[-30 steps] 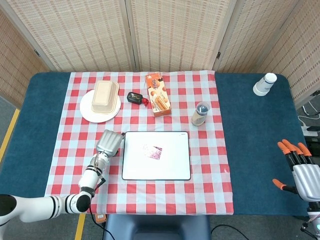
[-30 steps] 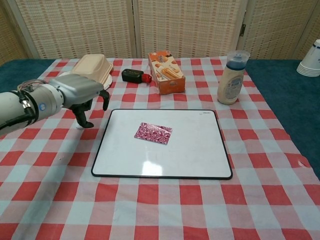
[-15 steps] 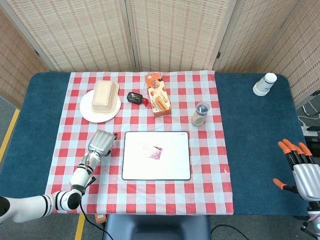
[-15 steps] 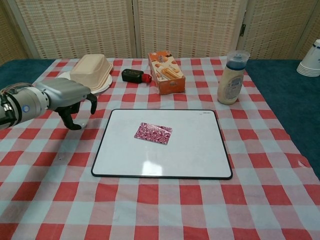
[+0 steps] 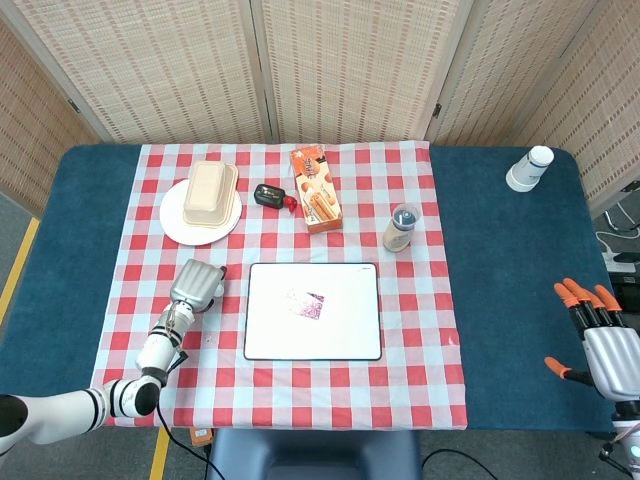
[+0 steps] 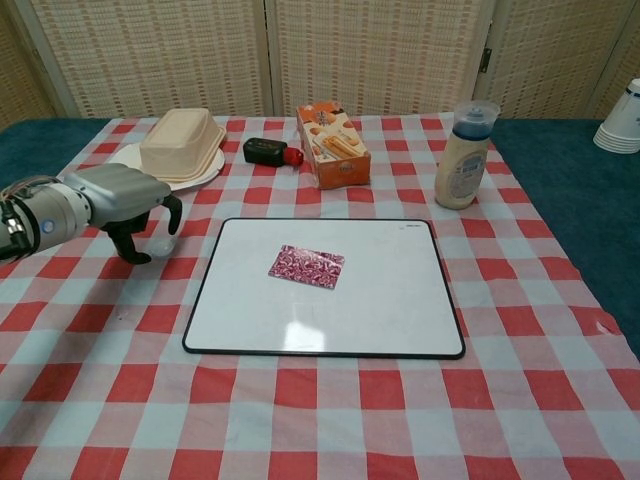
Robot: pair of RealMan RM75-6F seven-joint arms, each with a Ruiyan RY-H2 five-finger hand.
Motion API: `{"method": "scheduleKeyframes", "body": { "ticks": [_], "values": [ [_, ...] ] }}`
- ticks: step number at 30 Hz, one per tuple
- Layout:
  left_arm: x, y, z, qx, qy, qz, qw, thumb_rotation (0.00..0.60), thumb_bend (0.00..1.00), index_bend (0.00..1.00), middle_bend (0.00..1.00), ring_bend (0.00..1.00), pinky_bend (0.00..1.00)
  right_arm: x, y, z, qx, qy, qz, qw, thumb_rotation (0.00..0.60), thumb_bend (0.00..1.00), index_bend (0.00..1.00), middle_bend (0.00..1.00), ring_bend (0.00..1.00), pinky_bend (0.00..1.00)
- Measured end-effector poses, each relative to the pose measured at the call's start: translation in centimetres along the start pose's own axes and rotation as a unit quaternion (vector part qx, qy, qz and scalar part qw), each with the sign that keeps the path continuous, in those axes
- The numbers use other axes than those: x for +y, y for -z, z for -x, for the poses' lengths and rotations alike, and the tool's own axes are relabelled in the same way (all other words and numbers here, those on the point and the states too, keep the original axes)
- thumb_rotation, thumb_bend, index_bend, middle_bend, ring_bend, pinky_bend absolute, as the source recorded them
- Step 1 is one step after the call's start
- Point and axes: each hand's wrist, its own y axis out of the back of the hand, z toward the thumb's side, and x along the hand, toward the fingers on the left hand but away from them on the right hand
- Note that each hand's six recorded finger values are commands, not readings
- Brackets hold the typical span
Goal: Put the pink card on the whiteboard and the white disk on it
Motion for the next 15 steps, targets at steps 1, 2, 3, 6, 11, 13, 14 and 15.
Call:
{"method": "scheduleKeyframes", "body": {
  "ticks": [1,2,3,6,11,13,14,15],
  "values": [
    [-0.03,0.02,-0.01,0.000,0.000,0.001,1.0000,0.600,0.27,0.40,1.00,1.00,1.00,-0.03,0.01,0.02,0.000,-0.001,0.000,1.0000,0.600,0.05,0.07,0.03,0.00,0.05],
    [-0.05,0.03,-0.03,0.000,0.001,0.002,1.0000,0.600,0.27,0.40,1.00,1.00,1.00,-0.05,0.02,0.05,-0.001,-0.001,0.000,1.0000,0.600,0.05,0.07,0.03,0.00,0.05],
    [-0.05,0.03,-0.04,0.000,0.001,0.003,1.0000,0.600,0.27,0.40,1.00,1.00,1.00,-0.06,0.04,0.07,-0.001,-0.001,0.000,1.0000,0.600,0.05,0.07,0.03,0.00,0.05],
    [0.04,0.07,-0.11,0.000,0.000,0.007,1.0000,0.600,0.27,0.41,1.00,1.00,1.00,-0.03,0.05,0.09,-0.002,-0.001,0.000,1.0000,0.600,0.05,0.07,0.03,0.00,0.05],
    [-0.05,0.17,-0.29,0.002,0.002,0.004,1.0000,0.600,0.27,0.43,1.00,1.00,1.00,0.04,0.14,0.10,-0.003,0.000,0.001,1.0000,0.600,0.05,0.07,0.03,0.00,0.05],
    [-0.18,0.23,-0.35,0.003,0.004,0.005,1.0000,0.600,0.27,0.43,1.00,1.00,1.00,0.08,0.18,0.11,-0.004,0.000,0.001,1.0000,0.600,0.05,0.07,0.03,0.00,0.05],
    [-0.25,0.23,-0.37,0.004,0.006,0.006,1.0000,0.600,0.27,0.43,1.00,1.00,1.00,0.08,0.21,0.12,-0.004,0.000,0.001,1.0000,0.600,0.05,0.07,0.03,0.00,0.05],
    [-0.27,0.26,-0.40,0.004,0.006,0.006,1.0000,0.600,0.27,0.43,1.00,1.00,1.00,0.06,0.23,0.14,-0.004,0.000,0.001,1.0000,0.600,0.05,0.07,0.03,0.00,0.05]
  ]
}}
